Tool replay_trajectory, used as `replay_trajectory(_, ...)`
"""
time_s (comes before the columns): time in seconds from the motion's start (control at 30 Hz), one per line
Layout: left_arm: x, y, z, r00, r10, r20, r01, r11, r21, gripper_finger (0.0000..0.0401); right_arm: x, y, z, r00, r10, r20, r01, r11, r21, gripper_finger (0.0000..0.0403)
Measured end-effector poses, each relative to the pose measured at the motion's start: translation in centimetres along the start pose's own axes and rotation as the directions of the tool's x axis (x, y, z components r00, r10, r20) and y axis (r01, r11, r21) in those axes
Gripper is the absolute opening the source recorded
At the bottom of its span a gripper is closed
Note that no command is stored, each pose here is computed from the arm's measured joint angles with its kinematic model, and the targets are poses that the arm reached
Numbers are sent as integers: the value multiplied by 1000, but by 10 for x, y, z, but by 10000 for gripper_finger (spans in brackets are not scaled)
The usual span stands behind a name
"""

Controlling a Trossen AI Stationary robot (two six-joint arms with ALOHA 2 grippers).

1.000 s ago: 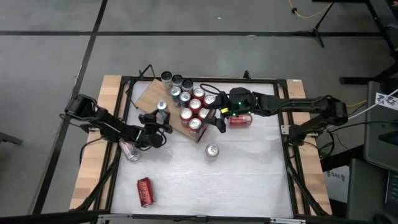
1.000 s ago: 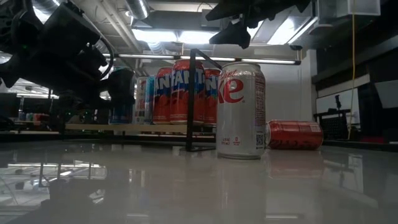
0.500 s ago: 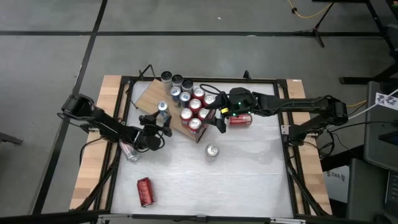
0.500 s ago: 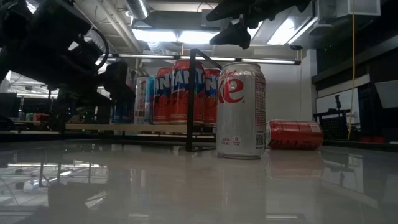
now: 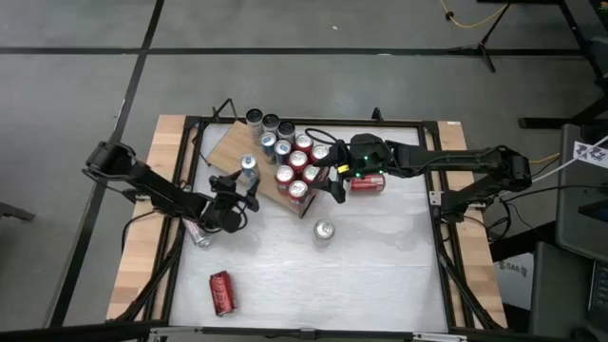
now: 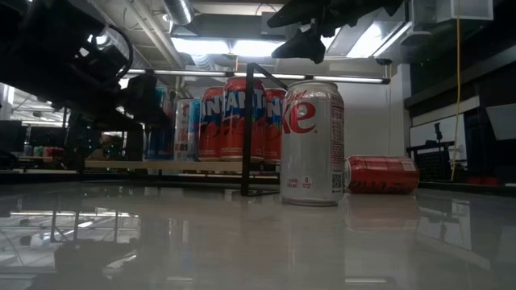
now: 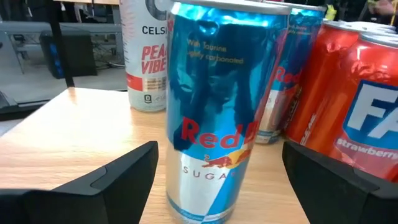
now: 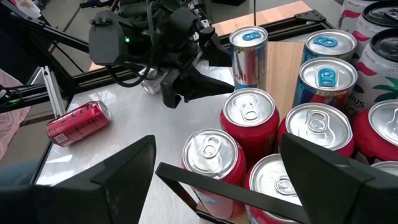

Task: Pick and place cans onto a shelf
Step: Put the blue and white soda can on the shelf aligned with the other blue and white soda cans

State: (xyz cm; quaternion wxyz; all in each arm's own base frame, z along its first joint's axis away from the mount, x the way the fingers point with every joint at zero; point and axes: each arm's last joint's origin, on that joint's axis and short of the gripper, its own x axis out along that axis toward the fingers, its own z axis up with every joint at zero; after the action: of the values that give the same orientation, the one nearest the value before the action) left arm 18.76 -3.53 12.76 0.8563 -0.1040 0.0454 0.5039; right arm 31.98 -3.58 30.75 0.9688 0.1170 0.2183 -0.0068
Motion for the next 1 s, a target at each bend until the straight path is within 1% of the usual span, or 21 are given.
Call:
replay_trajectory(0.1, -4, 2, 1, 1000, -13, -10, 13, 999, 30, 338, 0, 0, -1, 1000, -1, -10, 1, 1000, 1, 331)
replay_trajectory(0.23, -8, 4, 1, 997, -48, -53, 51, 997, 64, 338, 0, 0, -2, 1000, -4, -26, 4, 1000, 4, 331)
replay_trajectory(0.4, -11, 2, -1, 986, -111, -127, 119, 991, 57, 338, 0, 0, -3, 1000, -5, -29, 5, 1000, 4, 331)
replay_trajectory(0.5, -11, 1, -3, 968, -158, -196, 171, 984, 48, 338, 0, 0, -3, 1000, -5, -29, 5, 1000, 4, 331)
replay_trajectory(0.63, -12, 0, -4, 951, -192, -243, 207, 978, 38, 338, 0, -1, -3, 1000, -5, -29, 5, 1000, 4, 331)
replay_trajectory(0.8, -11, 0, -4, 958, -176, -225, 190, 981, 40, 337, 0, 0, -3, 1000, -5, -29, 5, 1000, 4, 331)
replay_trajectory(1.0, -3, 4, -2, 968, -127, -217, 140, 989, 48, 318, 0, 0, -3, 1000, -5, -29, 5, 1000, 4, 331)
